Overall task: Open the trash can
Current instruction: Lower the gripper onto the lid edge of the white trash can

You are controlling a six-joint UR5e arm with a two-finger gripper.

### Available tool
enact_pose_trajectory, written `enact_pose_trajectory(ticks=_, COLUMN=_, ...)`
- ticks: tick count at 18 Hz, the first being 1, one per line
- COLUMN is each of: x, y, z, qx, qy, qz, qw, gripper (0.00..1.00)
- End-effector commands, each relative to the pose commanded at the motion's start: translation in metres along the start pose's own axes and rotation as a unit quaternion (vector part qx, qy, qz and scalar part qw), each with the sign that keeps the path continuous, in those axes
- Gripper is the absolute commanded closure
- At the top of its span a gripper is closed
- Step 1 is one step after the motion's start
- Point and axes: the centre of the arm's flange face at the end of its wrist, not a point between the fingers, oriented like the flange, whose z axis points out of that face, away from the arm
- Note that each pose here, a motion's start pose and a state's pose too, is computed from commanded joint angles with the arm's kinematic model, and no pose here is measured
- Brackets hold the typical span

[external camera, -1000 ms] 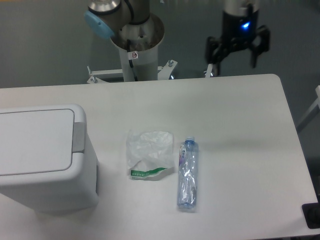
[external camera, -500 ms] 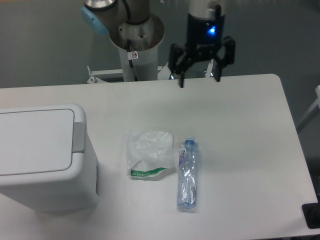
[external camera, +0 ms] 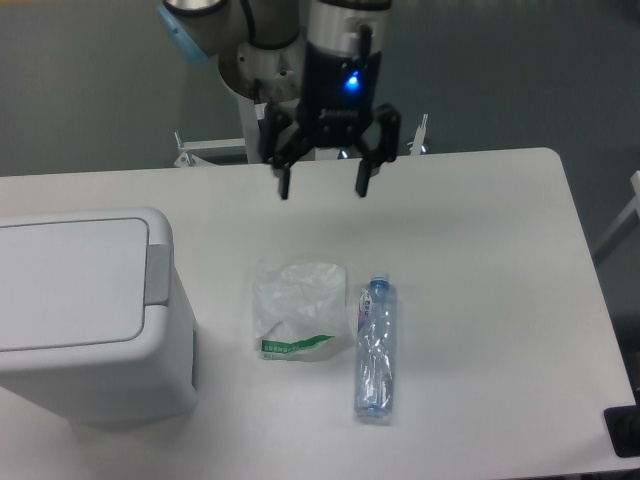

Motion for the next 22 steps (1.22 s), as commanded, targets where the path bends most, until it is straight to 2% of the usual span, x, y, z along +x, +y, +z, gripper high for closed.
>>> enact_pose_trajectory(ticks=4, x=0.008, y=-0.007, z=0.011, qx=0.000, qy=0.006, qz=0.011, qw=0.9999, gripper=0.00)
enact_pose_trajectory(ticks=6, x=0.027, y=-0.014, z=0.020, qx=0.001, qy=0.012, qz=0.029, qw=0.9995, gripper=0.00)
enact_pose_trajectory(ticks=8, x=0.030, y=-0.013, z=0.030, qx=-0.007, qy=0.014, qz=0.014, qw=0.9998, gripper=0.00)
enact_pose_trajectory(ticks=11, x=0.040, y=-0.020, z=0.041, qx=-0.012, qy=0.016, qz=0.021, qw=0.9996, gripper=0.00)
enact_pose_trajectory(ticks=22, x=0.062, y=-0.012, z=0.061, qx=-0.031, qy=0.022, qz=0.031, qw=0.9988, gripper=0.00)
